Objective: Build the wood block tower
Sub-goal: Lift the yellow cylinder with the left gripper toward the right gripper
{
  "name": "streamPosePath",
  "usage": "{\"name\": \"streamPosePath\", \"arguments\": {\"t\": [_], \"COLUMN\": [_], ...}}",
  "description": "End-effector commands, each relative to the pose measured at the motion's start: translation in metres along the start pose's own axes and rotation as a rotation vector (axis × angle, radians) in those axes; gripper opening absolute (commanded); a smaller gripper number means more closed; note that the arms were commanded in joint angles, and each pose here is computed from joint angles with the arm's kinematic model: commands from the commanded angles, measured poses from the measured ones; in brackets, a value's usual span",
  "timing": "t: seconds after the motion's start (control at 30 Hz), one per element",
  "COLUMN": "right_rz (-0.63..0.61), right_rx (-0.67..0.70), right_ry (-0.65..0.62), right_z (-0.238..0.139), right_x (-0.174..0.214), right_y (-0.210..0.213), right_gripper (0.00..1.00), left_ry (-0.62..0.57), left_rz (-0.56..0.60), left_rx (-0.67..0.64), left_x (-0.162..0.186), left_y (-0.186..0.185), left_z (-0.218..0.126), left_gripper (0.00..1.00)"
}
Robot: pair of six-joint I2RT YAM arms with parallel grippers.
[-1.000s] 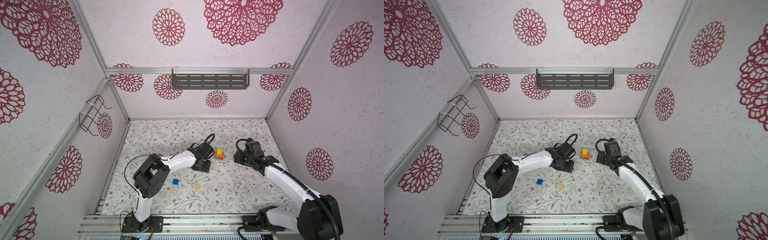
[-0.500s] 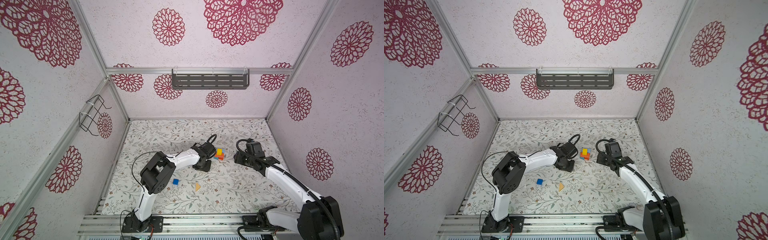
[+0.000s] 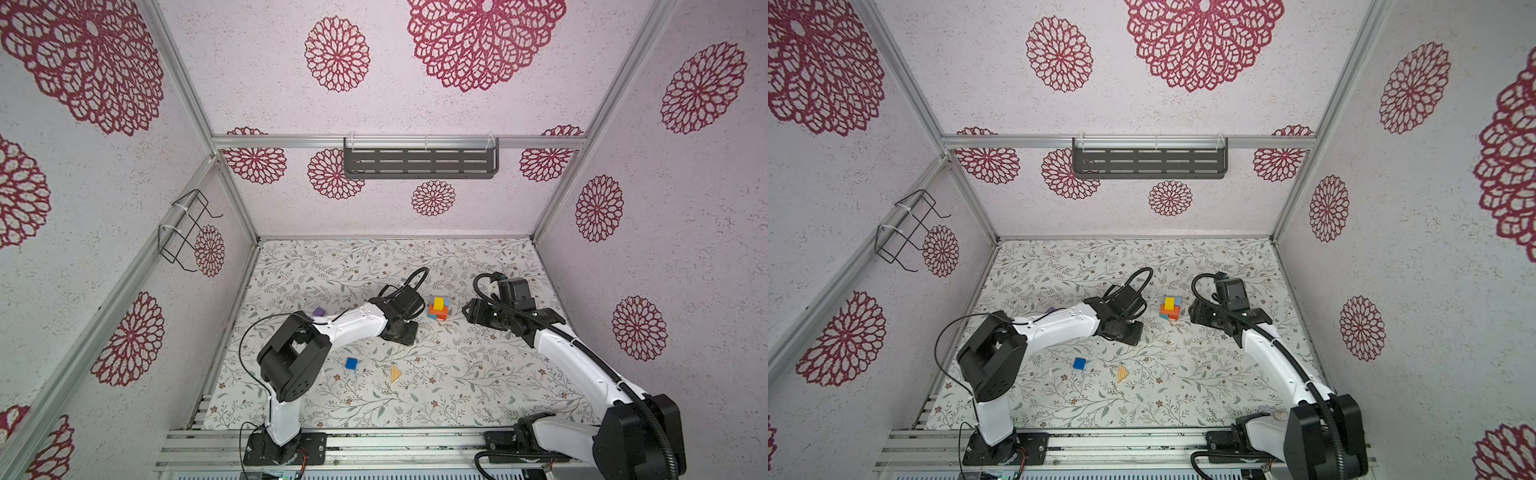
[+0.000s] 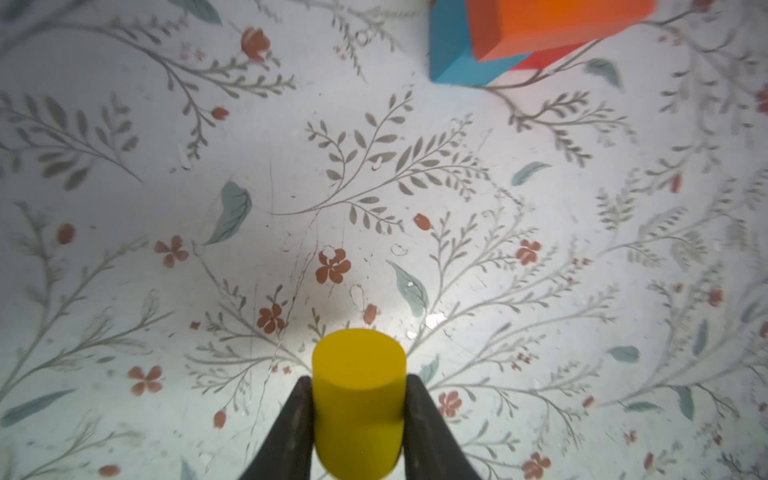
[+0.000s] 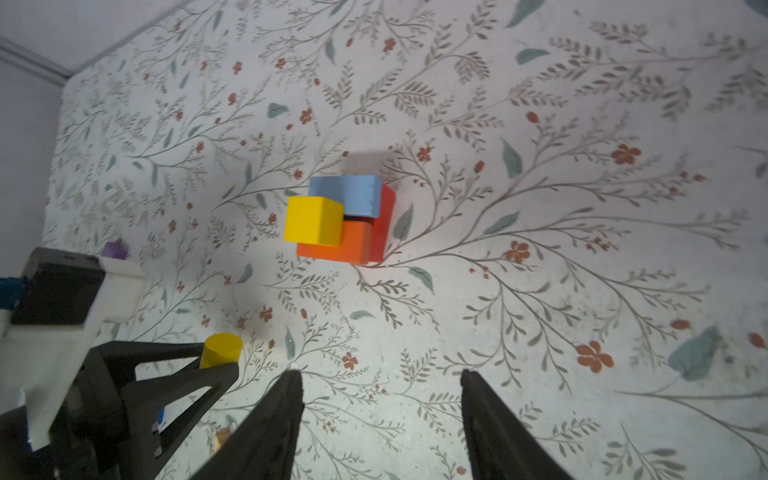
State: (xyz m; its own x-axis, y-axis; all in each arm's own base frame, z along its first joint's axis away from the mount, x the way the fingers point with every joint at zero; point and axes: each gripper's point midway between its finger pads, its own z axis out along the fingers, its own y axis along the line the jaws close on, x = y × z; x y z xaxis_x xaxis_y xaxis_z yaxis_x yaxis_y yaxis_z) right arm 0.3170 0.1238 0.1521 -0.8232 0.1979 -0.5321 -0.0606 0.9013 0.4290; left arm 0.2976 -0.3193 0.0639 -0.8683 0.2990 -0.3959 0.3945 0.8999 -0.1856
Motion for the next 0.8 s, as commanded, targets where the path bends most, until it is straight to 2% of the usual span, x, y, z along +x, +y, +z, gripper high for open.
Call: {"name": "streamPosePath", "arguments": {"t": [0.0, 0.17, 0.3, 0.57, 0.77], "right_rz": [-0.053, -0.056, -0.054, -0.088, -0.128], "right_rx": [-0.19, -0.275, -0.347, -0.413, -0.429], "right_ry": [0.077, 0.1, 0.097, 0.215, 0.28], "right_z": [-0.006, -0.011, -0.017, -0.007, -0.001], "right_x": [0.005, 0.004, -0.004, 0.004, 0.01], "right_y": [0.036, 0.052, 0.069, 0.1, 0.114], "right_gripper": [0.6, 0.59, 0.63, 0.62, 0.62], "left_ry": [-0.169, -0.256, -0.307, -0.404, -0.466], "left_rz": [0.09, 0.158, 0.199, 0.312, 0.337], "left_rx": [0.101, 0.174, 0.216, 0.177, 0.187], "left_x": [-0.029, -0.035, -0.033, -0.026, -0.03], "left_y": [-0.02, -0.03, -0.036, -0.043, -0.047], "left_z": [-0.03, -0.049, -0.056, -0.059, -0.067], "left_gripper": [0.32, 0.32, 0.32, 0.32, 0.32]}}
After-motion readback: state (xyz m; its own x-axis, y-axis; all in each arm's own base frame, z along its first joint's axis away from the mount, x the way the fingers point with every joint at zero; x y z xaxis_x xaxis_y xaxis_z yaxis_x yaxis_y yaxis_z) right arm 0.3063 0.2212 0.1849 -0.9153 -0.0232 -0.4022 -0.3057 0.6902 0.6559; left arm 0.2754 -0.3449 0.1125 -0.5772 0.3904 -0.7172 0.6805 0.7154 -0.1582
